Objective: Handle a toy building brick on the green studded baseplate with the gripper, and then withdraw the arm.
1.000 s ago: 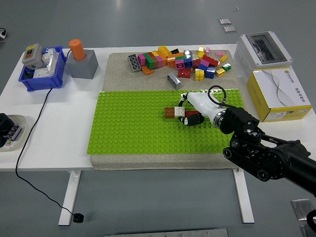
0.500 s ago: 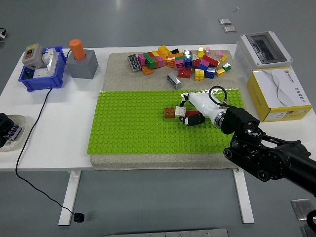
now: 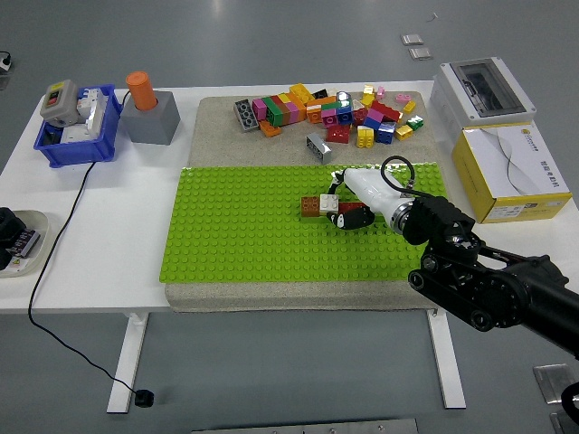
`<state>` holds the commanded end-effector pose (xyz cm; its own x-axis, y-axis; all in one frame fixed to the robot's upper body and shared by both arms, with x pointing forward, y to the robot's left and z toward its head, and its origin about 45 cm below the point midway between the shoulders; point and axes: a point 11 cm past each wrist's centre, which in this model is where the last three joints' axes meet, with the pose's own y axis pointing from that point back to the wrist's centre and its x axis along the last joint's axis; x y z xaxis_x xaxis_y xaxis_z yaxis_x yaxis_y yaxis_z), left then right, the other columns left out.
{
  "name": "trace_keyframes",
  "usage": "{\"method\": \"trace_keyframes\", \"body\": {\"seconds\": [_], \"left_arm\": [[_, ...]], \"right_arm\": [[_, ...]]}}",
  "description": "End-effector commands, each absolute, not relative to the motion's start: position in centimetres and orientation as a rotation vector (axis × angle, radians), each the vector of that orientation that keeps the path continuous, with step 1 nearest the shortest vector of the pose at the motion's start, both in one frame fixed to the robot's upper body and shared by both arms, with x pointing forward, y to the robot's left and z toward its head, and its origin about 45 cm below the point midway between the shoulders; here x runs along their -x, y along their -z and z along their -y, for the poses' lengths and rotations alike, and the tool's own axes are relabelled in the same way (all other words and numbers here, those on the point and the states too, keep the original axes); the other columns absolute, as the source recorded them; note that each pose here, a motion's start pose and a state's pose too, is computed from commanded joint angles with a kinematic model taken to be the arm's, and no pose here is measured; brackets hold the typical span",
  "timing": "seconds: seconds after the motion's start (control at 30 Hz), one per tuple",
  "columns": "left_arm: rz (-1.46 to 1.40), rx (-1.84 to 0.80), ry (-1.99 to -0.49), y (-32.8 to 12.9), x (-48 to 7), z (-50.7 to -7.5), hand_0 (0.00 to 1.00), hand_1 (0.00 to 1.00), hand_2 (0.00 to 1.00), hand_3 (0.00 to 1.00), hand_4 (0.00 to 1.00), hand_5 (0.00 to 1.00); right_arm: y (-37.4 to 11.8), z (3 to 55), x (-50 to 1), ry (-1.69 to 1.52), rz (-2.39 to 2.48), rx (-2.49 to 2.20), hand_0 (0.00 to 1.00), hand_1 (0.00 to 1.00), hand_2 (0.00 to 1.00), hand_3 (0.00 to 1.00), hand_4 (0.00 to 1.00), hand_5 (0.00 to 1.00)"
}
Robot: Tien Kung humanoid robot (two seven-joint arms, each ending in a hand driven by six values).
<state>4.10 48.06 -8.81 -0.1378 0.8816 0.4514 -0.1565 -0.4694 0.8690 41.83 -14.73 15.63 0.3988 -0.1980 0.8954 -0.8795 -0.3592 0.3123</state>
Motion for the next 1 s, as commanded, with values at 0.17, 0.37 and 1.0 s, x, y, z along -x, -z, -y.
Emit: {"method": "trace_keyframes", "body": {"seconds": [0.17, 0.37, 1.0], "left_arm": [[-0.869, -1.353, -1.713, 8.81, -4.11, -48.06, 0.653, 0.610, 0.585, 0.619, 0.640, 0.157], [-0.870, -1.353, -1.711, 8.84, -4.07, -48.01, 0.653, 0.610, 0.585, 0.619, 0.640, 0.157], [-0.874, -1.342, -1.710, 8.95, -4.02, -47.78, 0.653, 0.610, 0.585, 0.615, 0.640, 0.156]], "right_arm": [[-15.58, 14.64, -41.77, -1.004, 0.933, -1.803, 0.760, 0.755, 0.788, 0.642, 0.686, 0.239], [-15.49, 14.55, -41.69, -1.005, 0.928, -1.804, 0.762, 0.756, 0.789, 0.649, 0.687, 0.238], [-15.69, 14.74, -41.84, -1.008, 0.932, -1.800, 0.768, 0.760, 0.796, 0.699, 0.693, 0.227]]}}
